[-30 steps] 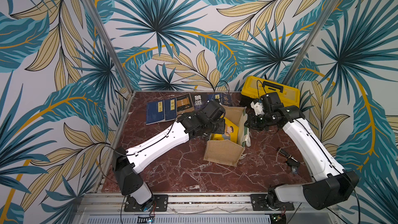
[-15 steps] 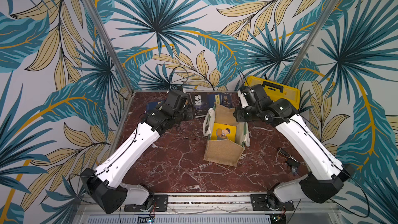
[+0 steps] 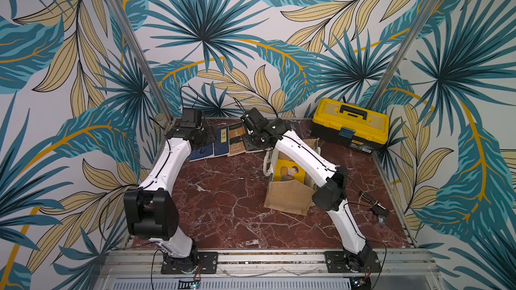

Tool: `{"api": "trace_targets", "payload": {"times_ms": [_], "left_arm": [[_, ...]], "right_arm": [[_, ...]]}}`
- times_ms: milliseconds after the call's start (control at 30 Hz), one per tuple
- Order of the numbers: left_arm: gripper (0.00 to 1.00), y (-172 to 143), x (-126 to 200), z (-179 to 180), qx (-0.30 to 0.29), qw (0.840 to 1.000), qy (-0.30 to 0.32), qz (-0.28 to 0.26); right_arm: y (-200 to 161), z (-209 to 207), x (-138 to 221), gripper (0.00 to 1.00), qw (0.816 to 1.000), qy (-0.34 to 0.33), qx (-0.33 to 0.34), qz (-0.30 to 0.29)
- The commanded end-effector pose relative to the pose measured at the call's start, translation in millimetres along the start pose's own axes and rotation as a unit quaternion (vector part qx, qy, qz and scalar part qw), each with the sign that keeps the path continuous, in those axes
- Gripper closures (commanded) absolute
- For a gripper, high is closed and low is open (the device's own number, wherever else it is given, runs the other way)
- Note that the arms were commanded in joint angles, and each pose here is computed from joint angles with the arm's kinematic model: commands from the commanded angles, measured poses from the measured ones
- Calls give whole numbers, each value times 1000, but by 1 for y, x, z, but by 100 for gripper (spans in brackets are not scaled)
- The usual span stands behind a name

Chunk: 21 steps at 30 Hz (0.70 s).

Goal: Put the books into the canvas bag
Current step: Move the books to the center of the board.

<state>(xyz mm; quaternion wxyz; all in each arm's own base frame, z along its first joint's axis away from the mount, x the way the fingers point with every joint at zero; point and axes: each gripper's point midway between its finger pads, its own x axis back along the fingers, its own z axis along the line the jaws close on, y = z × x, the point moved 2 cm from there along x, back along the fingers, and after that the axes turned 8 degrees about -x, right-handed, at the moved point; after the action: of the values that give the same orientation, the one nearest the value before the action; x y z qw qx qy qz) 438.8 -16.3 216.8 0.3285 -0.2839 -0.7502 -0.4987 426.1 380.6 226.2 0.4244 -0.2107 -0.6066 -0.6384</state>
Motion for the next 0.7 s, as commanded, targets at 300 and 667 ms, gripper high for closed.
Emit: {"api": "trace_targets", "payload": {"times_ms": [300,667], "left_arm": [[24,89,-92,70,71,997,6,-18],[24,81,-147,134,107,993,17,43]], "right_arm": [[18,50,-107,42,987,130,-69,-63],[12,24,-151,43,985,114,-120,-56]]}}
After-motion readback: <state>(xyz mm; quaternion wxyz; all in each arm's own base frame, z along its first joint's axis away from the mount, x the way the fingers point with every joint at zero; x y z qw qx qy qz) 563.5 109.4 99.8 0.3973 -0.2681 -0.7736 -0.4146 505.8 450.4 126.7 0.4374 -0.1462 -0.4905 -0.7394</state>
